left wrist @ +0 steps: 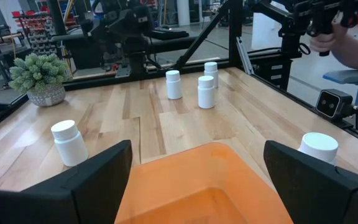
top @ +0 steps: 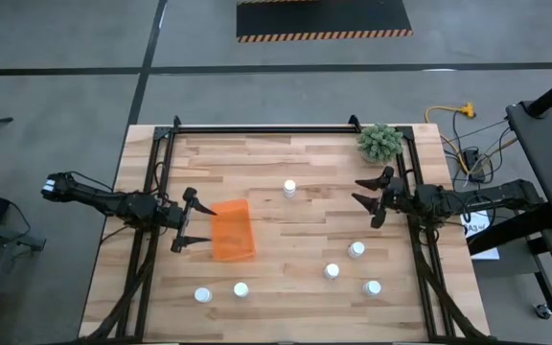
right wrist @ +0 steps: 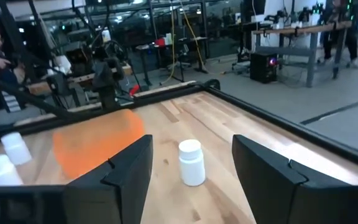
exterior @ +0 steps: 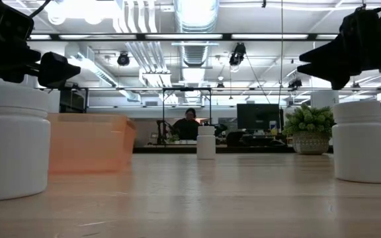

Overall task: Pick and place pill bottles into a basket
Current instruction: Put the white medicine bottle into the orange bin

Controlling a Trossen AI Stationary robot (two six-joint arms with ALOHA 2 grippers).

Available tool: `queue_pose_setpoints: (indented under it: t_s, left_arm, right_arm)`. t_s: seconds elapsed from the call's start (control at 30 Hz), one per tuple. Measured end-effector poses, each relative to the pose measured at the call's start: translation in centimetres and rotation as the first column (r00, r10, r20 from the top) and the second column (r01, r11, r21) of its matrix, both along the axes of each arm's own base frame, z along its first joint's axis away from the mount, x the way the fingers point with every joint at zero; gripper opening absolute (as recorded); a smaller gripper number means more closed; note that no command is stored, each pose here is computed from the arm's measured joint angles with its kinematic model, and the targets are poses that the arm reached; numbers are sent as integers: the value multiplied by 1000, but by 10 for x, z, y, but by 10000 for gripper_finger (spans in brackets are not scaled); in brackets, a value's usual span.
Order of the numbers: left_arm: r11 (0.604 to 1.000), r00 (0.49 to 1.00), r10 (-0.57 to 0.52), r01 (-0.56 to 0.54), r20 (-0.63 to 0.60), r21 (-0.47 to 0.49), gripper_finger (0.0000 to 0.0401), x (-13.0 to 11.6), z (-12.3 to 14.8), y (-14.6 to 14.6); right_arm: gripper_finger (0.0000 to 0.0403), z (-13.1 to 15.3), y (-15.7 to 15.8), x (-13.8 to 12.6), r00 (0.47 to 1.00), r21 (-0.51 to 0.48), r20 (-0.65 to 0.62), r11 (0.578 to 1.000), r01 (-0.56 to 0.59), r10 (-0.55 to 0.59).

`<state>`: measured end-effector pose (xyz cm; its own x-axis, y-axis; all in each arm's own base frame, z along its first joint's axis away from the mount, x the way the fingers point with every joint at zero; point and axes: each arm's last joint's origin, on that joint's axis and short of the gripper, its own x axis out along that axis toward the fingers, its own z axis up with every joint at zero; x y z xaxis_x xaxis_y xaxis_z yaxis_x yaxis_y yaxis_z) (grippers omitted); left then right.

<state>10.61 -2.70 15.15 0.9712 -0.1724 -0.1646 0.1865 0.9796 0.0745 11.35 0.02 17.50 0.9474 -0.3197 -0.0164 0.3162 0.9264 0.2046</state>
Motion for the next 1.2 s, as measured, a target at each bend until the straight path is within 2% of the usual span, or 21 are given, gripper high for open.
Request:
queue_pose_setpoints:
  t_s: [0.1, 0.17, 0.3, 0.37, 0.47, 0.63, 0.73, 0.9, 1.07, 1.2]
  left_arm:
    - [1000, 1000, 0, 0, 0, 0, 345, 0, 0, 0]
    - [1000, 1000, 0, 0, 0, 0, 345, 0, 0, 0]
    - [1000, 1000, 0, 0, 0, 0, 345, 0, 0, 0]
    - [1000, 1000, 0, 0, 0, 0, 345, 0, 0, 0]
    - [1000, 1000, 0, 0, 0, 0, 345, 0, 0, 0]
    - [1000, 1000, 0, 0, -1, 0, 345, 0, 0, 0]
    - [1000, 1000, 0, 0, -1, 0, 345, 0, 0, 0]
    - [1000, 1000, 0, 0, 0, 0, 345, 0, 0, 0]
    - [1000, 1000, 0, 0, -1, 0, 345, 0, 0, 0]
    - [1000, 1000, 0, 0, 0, 0, 345, 0, 0, 0]
  right_arm:
    - [210, 1, 0, 0, 1000, 43, 27, 999, -17, 16]
    - [210, 6, 2, 1, 994, 41, 75, 996, -81, 78]
    - [210, 22, 7, -1, 947, -54, 213, 971, -233, 239]
    - [210, 29, 8, -2, 915, -117, 274, 955, -273, 295]
    - [210, 36, 9, -5, 890, -185, 326, 945, -270, 318]
    - [210, 52, 9, -7, 875, -221, 363, 942, -254, 321]
    - [210, 75, 9, -8, 880, -252, 321, 927, -278, 351]
    - [210, 114, 10, -13, 914, -237, 146, 911, -338, 378]
    - [210, 147, 9, -20, 923, -127, -50, 914, -385, 382]
    - [210, 169, 10, -21, 891, -26, -171, 902, -432, 422]
